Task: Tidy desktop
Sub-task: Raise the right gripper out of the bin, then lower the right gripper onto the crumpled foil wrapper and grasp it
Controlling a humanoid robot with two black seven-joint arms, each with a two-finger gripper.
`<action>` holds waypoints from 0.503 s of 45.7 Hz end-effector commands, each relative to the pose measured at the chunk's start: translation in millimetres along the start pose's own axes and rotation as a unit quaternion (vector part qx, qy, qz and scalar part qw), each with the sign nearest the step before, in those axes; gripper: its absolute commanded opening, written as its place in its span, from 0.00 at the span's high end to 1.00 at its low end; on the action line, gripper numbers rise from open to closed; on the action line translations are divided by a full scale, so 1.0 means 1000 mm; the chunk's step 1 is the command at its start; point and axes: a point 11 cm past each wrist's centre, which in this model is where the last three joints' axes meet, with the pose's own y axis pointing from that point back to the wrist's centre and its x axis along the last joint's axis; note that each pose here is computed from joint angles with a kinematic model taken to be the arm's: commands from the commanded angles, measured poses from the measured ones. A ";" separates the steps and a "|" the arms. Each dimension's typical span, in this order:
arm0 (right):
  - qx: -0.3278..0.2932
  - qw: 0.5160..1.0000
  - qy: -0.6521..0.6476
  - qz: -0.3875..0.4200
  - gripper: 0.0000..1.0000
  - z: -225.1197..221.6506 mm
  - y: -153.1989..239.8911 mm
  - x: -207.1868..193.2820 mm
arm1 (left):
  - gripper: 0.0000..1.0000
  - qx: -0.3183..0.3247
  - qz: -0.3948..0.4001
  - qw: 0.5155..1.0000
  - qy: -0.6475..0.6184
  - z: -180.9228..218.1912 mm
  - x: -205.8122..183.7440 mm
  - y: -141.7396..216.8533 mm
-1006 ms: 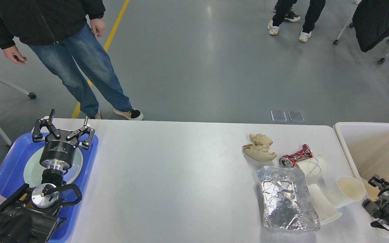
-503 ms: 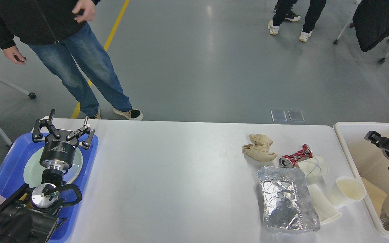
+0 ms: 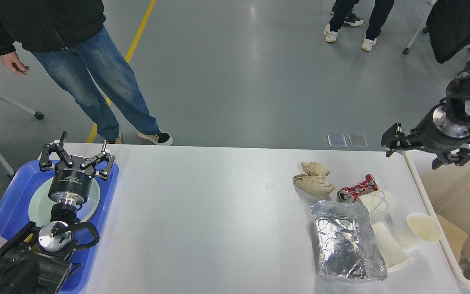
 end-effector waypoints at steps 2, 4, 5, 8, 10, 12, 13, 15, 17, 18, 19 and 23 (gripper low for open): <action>0.028 0.997 0.054 -0.052 0.00 -0.029 0.053 -0.025 | 0.04 0.000 0.000 1.000 0.000 0.000 0.000 0.000; 0.034 0.996 0.065 -0.057 0.00 -0.035 0.066 -0.031 | 0.04 0.000 0.001 1.000 0.000 -0.001 0.001 0.001; 0.036 0.995 0.070 -0.060 0.00 -0.037 0.071 -0.035 | 0.04 0.000 0.000 1.000 0.000 0.000 0.000 0.000; 0.045 0.993 0.084 -0.064 0.00 -0.043 0.087 -0.044 | 0.04 0.000 0.000 1.000 0.000 0.000 0.000 0.000; 0.051 0.992 0.093 -0.068 0.00 -0.047 0.098 -0.049 | 0.04 0.000 0.000 1.000 0.000 0.000 0.000 0.000; 0.056 0.990 0.105 -0.074 0.00 -0.051 0.110 -0.056 | 0.04 0.000 0.001 1.000 -0.001 0.000 0.001 0.000; 0.057 0.989 0.111 -0.079 0.00 -0.052 0.114 -0.060 | 0.04 0.000 0.000 1.000 0.000 0.000 0.000 0.000; 0.063 0.987 0.120 -0.087 0.00 -0.055 0.121 -0.067 | 0.04 -0.001 0.000 1.000 0.000 0.000 0.000 0.000; 0.068 0.985 0.126 -0.094 0.00 -0.057 0.125 -0.073 | 0.04 0.000 0.000 1.000 0.000 0.000 0.000 0.000; 0.070 0.985 0.128 -0.096 0.00 -0.058 0.126 -0.075 | 0.04 0.000 0.001 1.000 -0.001 0.000 0.001 0.000; 0.071 0.984 0.129 -0.097 0.00 -0.057 0.128 -0.076 | 0.04 0.000 0.002 1.000 -0.001 0.000 0.001 0.001; 0.073 0.984 0.129 -0.098 0.00 -0.057 0.128 -0.078 | 0.04 0.000 0.000 1.000 0.000 0.000 0.000 0.000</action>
